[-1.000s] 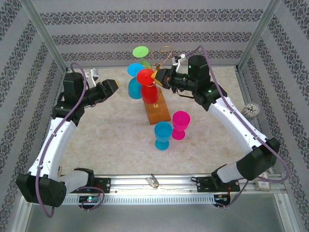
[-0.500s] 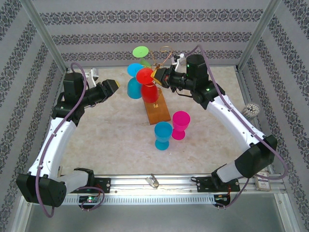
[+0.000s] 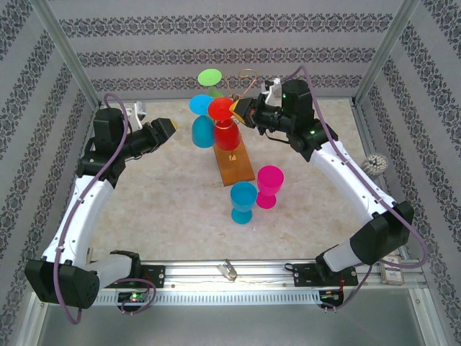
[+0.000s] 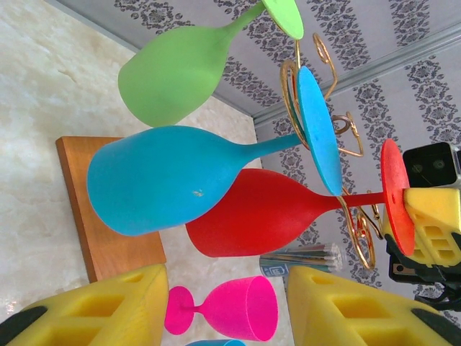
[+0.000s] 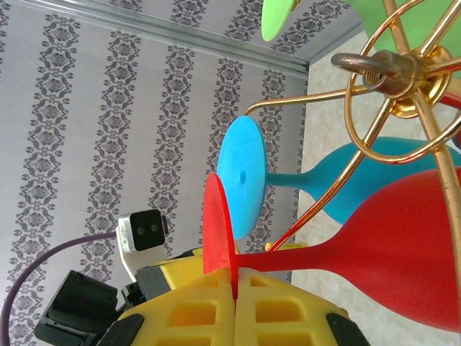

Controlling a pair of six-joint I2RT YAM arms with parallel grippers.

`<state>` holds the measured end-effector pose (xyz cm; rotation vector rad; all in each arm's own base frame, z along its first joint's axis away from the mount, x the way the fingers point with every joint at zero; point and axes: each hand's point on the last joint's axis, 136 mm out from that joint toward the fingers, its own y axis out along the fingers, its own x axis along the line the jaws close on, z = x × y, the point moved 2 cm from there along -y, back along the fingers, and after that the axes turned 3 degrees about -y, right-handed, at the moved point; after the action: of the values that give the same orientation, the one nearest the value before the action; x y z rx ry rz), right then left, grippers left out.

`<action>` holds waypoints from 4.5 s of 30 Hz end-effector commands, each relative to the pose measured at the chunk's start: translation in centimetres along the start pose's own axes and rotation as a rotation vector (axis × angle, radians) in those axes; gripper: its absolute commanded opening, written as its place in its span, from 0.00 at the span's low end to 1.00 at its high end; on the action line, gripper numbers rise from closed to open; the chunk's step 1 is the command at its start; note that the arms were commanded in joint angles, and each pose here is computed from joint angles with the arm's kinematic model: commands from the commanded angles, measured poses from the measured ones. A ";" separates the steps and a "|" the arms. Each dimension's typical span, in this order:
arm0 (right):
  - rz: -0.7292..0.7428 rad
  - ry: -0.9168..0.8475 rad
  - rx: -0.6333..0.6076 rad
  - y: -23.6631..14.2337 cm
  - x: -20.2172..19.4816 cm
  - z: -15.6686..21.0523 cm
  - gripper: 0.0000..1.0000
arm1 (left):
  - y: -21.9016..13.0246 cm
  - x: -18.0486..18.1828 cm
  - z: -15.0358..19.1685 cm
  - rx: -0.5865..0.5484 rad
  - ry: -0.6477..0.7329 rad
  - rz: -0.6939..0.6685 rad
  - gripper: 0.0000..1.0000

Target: Take the wine glass off the wine glass rack

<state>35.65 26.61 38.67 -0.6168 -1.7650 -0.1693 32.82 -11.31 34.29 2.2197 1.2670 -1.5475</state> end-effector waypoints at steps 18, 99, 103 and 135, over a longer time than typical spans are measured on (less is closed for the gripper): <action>-0.044 -0.001 -0.114 -3.1 1.1 -1.7 0.00 | -0.4 -0.6 -0.6 -0.027 0.013 0.041 0.48; -0.067 -0.755 0.355 -0.4 1.5 23.2 0.00 | -10.8 8.1 13.4 0.079 -0.137 -0.354 0.46; -0.021 -0.841 0.357 0.5 -0.2 24.3 0.00 | -10.4 8.1 13.3 0.085 -0.141 -0.341 0.46; 0.329 -1.560 0.120 5.2 -6.8 27.2 0.00 | -8.0 8.5 16.0 0.317 -0.270 -0.275 0.54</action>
<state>15.27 40.29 23.08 -0.9164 -2.9897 0.8813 17.40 -10.03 22.87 1.9865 1.4289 -2.1390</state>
